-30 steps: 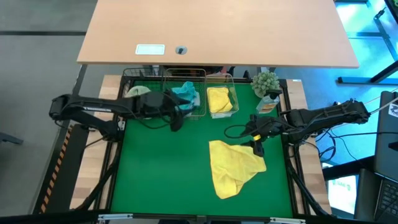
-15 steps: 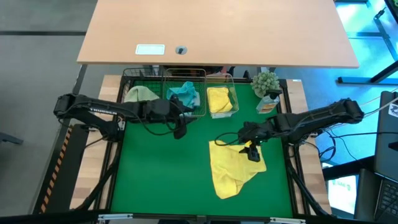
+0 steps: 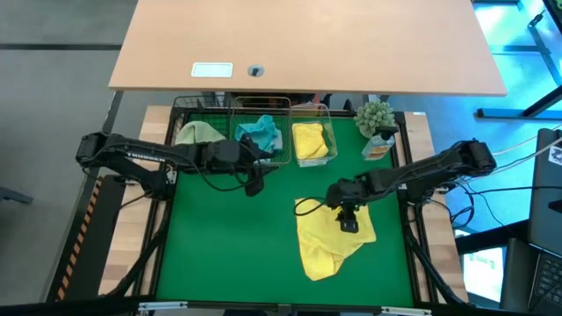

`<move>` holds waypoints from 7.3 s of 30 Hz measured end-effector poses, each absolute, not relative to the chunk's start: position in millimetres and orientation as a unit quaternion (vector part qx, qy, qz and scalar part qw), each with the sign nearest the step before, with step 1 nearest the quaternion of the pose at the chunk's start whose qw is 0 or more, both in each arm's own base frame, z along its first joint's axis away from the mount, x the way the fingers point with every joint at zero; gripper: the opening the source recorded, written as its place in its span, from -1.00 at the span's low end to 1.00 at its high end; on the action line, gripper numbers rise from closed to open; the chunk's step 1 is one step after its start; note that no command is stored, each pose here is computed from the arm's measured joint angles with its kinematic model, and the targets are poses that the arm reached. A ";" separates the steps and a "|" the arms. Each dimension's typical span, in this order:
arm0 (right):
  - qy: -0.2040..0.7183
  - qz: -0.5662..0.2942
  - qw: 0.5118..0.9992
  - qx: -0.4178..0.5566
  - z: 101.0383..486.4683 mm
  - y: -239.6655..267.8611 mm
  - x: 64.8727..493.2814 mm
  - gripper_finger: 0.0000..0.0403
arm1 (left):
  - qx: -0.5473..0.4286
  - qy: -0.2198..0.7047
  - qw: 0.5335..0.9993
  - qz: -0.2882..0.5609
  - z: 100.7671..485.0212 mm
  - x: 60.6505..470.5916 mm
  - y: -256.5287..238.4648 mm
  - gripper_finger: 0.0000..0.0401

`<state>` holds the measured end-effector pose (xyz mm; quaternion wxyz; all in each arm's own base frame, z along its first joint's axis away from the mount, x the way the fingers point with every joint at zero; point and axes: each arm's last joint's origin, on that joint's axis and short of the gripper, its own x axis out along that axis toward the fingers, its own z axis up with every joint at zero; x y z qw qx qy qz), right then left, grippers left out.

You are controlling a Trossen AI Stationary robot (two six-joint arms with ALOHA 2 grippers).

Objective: Sort microfiber towel by color & place in baskets
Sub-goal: Put the yellow microfiber towel into the transparent bin, then return to Home Position

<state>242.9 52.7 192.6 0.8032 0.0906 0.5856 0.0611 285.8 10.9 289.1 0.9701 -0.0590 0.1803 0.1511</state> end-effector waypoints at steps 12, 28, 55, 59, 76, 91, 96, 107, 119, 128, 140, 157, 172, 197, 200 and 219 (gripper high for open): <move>0.645 0.017 0.762 0.060 153.3 53.0 254.8 0.07 | -0.059 0.180 0.970 0.151 289.1 285.8 10.9 -0.09; 0.670 0.002 0.741 0.048 133.3 53.4 259.9 0.07 | -0.059 0.180 0.970 0.153 289.1 285.8 11.0 -0.09; 0.631 0.099 0.769 -0.017 191.6 56.9 282.2 -0.95 | -0.060 0.168 0.972 0.153 292.9 284.7 11.1 -0.09; 0.598 0.102 0.793 -0.048 228.8 51.6 289.5 -0.98 | -0.055 0.159 0.974 0.152 297.6 281.6 11.0 -0.09; 0.436 -0.068 0.882 -0.166 396.7 -27.3 287.3 -0.99 | -0.041 0.127 0.980 0.148 313.2 271.1 10.9 -0.09; 0.348 -0.261 0.881 -0.184 455.0 -115.8 262.4 -0.99 | -0.041 0.127 0.980 0.148 313.1 271.2 10.9 -0.09; 0.321 -0.262 0.896 -0.160 453.0 -138.5 267.4 -0.99 | -0.041 0.127 0.980 0.148 313.1 271.2 10.9 -0.09; 0.401 -0.206 0.884 -0.123 396.1 -156.5 292.7 -0.99 | -0.041 0.127 0.980 0.148 313.0 271.2 10.9 -0.09; 0.484 -0.193 0.851 -0.064 298.3 -161.0 293.2 -0.99 | -0.041 0.127 0.980 0.148 313.0 271.2 10.9 -0.09; 0.443 -0.190 0.874 -0.068 256.6 -161.8 297.0 -0.98 | -0.041 0.127 0.980 0.148 313.0 271.2 10.9 -0.09; 0.381 -0.189 0.902 -0.077 248.5 -163.5 302.6 -0.96 | -0.041 0.127 0.980 0.148 313.0 271.2 10.9 -0.09; 0.379 -0.181 0.904 -0.075 248.7 -163.0 302.7 -0.64 | -0.041 0.127 0.980 0.148 313.0 271.2 10.9 -0.09; 0.445 -0.209 0.867 -0.079 318.5 -163.8 298.0 -0.15 | -0.045 0.084 0.983 0.159 335.1 250.1 11.4 -0.09; 0.358 -0.133 0.923 -0.040 441.2 -104.8 201.4 -0.15 | -0.002 0.039 0.987 0.158 379.9 128.1 10.2 -0.20; 0.342 -0.141 0.929 -0.029 433.8 -93.5 180.5 -0.15 | -0.001 0.038 0.987 0.159 380.3 109.5 10.0 -0.34; 0.160 -0.129 0.978 0.037 325.7 -42.7 93.4 -0.16 | 0.044 0.027 0.995 0.086 305.0 83.8 5.7 -0.97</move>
